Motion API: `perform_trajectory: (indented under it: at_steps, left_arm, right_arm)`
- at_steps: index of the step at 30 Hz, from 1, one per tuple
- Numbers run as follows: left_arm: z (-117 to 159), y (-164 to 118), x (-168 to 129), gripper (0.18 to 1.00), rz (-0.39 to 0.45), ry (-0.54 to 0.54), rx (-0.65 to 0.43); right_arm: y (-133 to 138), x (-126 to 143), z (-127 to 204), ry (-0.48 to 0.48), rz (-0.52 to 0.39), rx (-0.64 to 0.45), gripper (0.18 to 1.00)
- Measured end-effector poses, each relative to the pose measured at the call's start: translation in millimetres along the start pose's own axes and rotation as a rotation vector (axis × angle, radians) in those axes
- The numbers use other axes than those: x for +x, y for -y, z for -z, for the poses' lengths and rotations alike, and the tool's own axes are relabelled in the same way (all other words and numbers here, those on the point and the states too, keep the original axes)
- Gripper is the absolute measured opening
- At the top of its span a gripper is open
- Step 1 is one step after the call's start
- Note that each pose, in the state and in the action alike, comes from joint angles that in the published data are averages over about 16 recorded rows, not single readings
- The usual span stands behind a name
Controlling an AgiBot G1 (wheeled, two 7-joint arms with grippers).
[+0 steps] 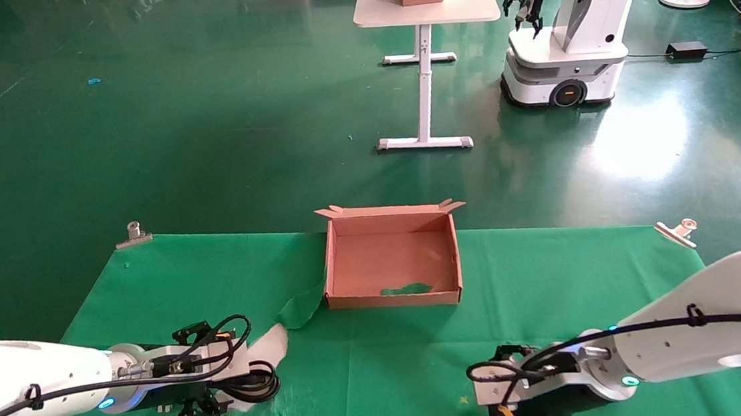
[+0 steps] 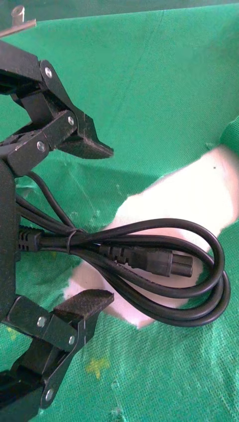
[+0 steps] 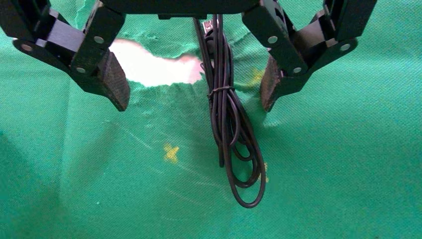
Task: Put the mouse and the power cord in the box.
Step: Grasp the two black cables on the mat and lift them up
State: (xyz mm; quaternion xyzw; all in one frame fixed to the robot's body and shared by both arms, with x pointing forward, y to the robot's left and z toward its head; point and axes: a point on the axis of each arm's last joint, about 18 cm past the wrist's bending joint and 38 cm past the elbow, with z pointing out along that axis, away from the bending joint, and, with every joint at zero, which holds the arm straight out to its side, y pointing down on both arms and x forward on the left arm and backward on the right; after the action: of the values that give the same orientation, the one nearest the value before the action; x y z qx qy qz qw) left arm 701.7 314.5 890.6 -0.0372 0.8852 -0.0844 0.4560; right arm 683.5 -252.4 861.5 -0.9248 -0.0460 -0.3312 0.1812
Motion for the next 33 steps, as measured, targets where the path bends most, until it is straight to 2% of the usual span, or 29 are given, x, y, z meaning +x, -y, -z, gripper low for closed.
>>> perform_trajectory:
  at_steps: [5,11,16,26,33]
  left_arm:
    - [0.0,0.0,0.0,0.926,0.000,0.000,0.000]
    - [0.1,0.2,-0.1,0.842,0.000,0.000,0.001]
    - [0.1,0.3,-0.1,0.749,0.000,0.001,0.001]
    - [0.1,0.3,-0.1,0.504,0.000,0.001,0.001]
    - [0.1,0.3,-0.1,0.375,0.000,0.001,0.001]
  right_arm:
    - [-0.1,-0.6,1.4,0.000,0.003,0.003,0.927]
    - [-0.1,-1.3,2.4,0.001,0.005,0.005,0.839]
    - [-0.2,-1.7,3.0,0.001,0.006,0.006,0.734]
    - [-0.1,-1.9,3.7,0.001,0.008,0.007,0.497]
    - [-0.1,-2.1,3.8,0.001,0.008,0.008,0.352]
